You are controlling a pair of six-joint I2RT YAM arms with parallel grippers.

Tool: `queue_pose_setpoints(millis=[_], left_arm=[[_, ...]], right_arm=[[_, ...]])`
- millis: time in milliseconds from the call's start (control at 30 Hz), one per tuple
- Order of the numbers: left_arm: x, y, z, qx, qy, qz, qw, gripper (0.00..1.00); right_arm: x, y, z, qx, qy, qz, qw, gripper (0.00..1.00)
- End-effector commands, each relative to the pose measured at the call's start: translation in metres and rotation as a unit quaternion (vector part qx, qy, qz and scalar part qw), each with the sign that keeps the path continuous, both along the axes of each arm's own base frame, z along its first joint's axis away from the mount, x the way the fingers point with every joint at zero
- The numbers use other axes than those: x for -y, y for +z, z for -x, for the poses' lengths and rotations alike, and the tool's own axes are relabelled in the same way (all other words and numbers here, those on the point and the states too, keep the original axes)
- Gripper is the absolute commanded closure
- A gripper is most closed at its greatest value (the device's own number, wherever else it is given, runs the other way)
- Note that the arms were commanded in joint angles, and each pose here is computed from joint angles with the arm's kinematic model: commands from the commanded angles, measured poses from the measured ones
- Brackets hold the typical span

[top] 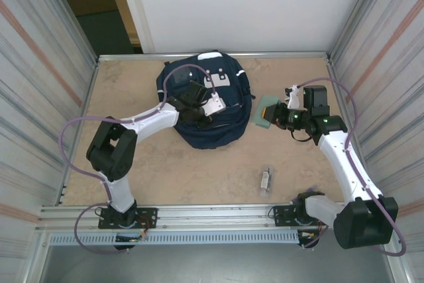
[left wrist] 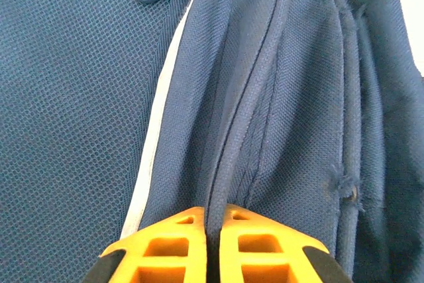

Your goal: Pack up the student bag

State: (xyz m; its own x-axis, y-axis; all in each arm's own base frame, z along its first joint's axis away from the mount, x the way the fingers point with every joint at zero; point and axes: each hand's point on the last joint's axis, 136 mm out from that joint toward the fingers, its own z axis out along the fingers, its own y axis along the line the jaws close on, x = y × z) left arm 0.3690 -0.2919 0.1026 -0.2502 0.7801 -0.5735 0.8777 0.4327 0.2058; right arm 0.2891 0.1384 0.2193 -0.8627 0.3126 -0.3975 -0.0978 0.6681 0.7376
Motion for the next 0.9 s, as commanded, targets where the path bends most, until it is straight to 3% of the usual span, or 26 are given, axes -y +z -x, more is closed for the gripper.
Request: queue_pose_setpoints(millis=[0,233,400,567,733,867], left_arm=[[0.007,0.043,0.004,0.017,0.002,0.034,0.999,0.97],[0.0,0.149,-0.008,0.081,0.066,0.121,0.987,1.0],[0.0,0.214,-0.018,0.064,0.117,0.228,0.965,1.0],[0.021,0.242,-0.006,0.005,0.096,0.302,0.949,1.0],[0.031,0.245,0.003,-0.044,0.095,0.339,0.935,1.0],[0.039,0.25,0.015,-0.074,0.075,0.384,0.917,1.0]], right_arm=[[-0.003,-0.008,0.002,-0.002,0.012,-0.013,1.0,0.91],[-0.03,-0.025,0.01,-0.1,0.01,-0.076,0.992,0.92],[-0.078,-0.023,0.004,-0.12,0.026,-0.096,0.988,0.92],[-0.115,-0.042,-0.031,-0.144,-0.019,-0.11,0.983,0.93],[-0.118,-0.077,-0.086,-0.155,-0.12,-0.131,0.972,0.91],[-0.139,-0.081,-0.125,-0.139,-0.121,-0.152,0.971,0.87]])
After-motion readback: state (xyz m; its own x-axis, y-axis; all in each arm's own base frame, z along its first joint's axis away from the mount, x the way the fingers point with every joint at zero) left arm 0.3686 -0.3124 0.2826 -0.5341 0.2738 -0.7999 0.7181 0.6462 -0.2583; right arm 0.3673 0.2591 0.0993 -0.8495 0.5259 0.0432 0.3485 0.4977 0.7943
